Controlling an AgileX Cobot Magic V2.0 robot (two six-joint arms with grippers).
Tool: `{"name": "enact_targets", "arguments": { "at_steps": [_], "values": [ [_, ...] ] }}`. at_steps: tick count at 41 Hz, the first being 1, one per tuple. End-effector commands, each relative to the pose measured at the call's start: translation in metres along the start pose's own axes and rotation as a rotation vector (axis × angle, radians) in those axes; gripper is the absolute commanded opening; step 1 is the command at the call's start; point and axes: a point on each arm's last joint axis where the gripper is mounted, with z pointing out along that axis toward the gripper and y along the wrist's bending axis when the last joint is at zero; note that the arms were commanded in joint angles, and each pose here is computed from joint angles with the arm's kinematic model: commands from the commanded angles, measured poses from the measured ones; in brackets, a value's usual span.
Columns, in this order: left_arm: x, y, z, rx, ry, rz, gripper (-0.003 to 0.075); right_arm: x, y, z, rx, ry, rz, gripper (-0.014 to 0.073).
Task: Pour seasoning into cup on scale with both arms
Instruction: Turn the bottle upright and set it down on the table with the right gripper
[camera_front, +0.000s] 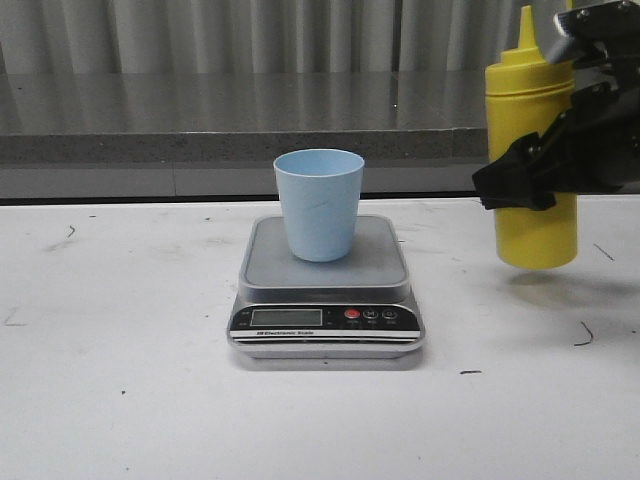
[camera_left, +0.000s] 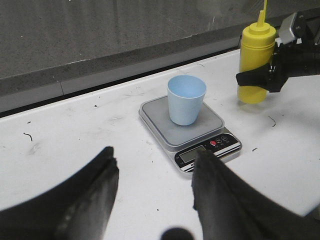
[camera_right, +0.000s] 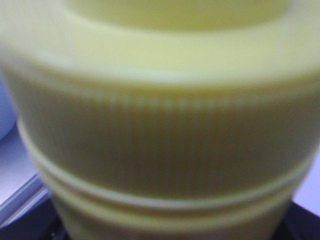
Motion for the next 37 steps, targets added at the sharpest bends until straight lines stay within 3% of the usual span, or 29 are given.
{"name": "enact_targets", "arguments": {
  "at_steps": [1,9,19,21,28,37],
  "values": [
    [-0.014,-0.001,-0.003,0.010,-0.101,-0.005,0.0347,-0.024,-0.007,0.000,0.039,-0.222,-0.039,0.0307],
    [-0.014,-0.001,-0.003,0.010,-0.101,-0.005,0.0347,-0.008,-0.016,0.013,0.114,-0.302,0.086,0.0307],
    [-0.014,-0.001,-0.003,0.010,-0.101,-0.005,0.0347,0.005,-0.015,0.023,0.097,-0.336,0.110,0.0323],
    [-0.014,-0.001,-0.003,0.010,-0.101,-0.005,0.0347,0.006,-0.015,0.023,0.098,-0.334,0.111,0.0371],
    [-0.014,-0.001,-0.003,0.010,-0.101,-0.005,0.0347,0.005,-0.015,0.023,0.098,-0.337,0.111,0.0664],
    [-0.014,-0.001,-0.003,0.010,-0.101,-0.005,0.0347,0.009,-0.012,0.015,0.108,-0.324,0.127,0.0643]
  ]
}}
